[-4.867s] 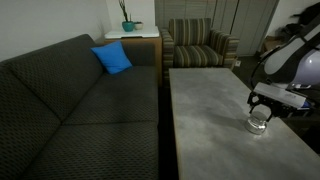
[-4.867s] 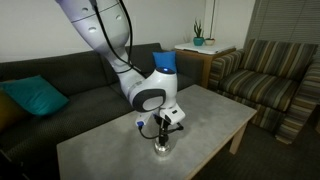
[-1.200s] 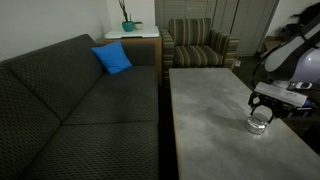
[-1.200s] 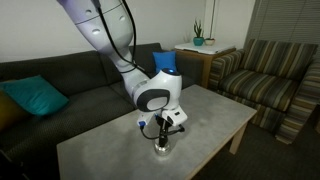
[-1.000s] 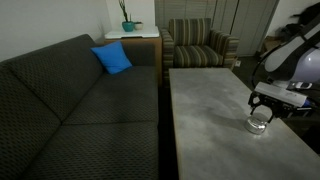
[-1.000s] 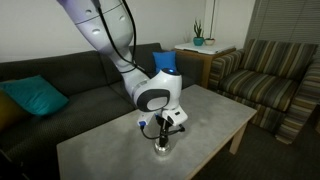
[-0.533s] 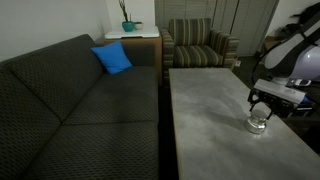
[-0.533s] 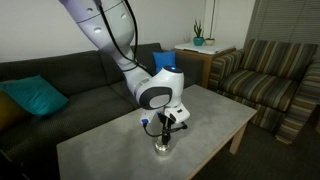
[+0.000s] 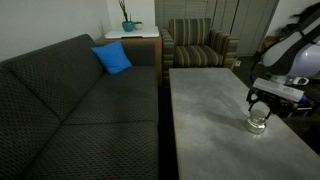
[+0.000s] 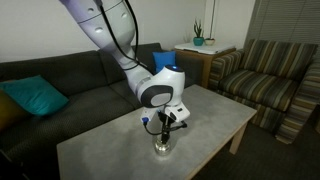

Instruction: Use the silver lid to cover the silver tin

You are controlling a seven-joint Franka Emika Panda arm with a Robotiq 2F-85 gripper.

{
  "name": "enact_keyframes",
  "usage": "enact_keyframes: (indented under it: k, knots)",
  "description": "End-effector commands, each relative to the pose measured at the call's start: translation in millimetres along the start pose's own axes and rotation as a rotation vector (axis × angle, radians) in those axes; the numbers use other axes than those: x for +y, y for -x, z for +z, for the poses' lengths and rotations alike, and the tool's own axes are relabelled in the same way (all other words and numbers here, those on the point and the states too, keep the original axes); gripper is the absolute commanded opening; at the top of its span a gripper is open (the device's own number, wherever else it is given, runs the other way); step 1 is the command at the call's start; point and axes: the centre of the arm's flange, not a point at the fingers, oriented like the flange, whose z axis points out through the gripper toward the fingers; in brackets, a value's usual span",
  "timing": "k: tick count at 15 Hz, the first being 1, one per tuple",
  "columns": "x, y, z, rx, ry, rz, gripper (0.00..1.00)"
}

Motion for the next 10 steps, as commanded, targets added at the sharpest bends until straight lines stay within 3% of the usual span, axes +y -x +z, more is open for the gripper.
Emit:
enact_keyframes:
  k: [1, 10]
  knots:
    - [9, -2, 1, -0.022, 0.000, 0.012, 0.44]
    - [10, -5, 14, -0.045, -0.004, 0.004, 0.44]
